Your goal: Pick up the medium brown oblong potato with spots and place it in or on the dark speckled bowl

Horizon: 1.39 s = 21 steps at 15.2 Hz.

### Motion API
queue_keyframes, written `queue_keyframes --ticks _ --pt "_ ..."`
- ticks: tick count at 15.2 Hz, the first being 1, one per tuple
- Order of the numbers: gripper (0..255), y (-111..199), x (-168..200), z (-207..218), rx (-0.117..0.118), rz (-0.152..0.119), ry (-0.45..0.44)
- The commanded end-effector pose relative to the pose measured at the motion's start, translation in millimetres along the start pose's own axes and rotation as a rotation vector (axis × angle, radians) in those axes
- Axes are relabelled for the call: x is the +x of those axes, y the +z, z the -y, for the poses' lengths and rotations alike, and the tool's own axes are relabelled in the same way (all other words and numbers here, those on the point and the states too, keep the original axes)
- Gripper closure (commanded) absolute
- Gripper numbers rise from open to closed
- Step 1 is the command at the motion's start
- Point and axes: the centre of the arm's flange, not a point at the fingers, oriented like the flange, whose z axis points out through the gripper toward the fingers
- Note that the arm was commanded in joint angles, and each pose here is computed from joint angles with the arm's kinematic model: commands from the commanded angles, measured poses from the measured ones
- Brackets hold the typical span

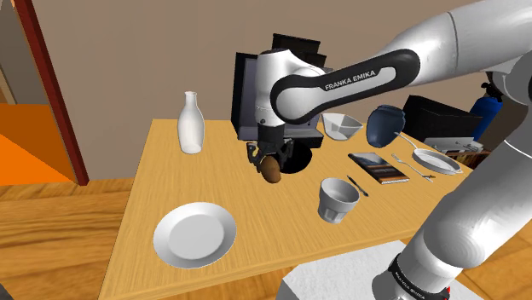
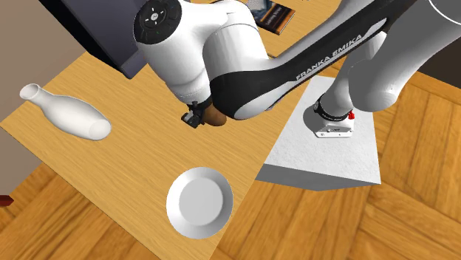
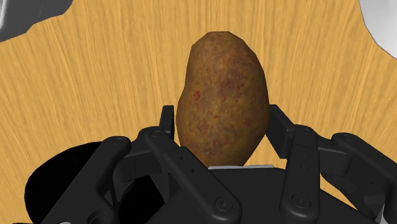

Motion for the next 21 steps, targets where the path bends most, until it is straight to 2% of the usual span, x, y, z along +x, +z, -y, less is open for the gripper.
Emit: queue_keyframes --ticks 1,14,21 --pt "255 -10.9 0.2 -0.9 0.0 0.0 0.0" --pt "255 -76.0 1.2 -10.6 0.0 0.0 0.0" --pt "255 -68.6 73.0 -68.3 0.0 0.0 0.0"
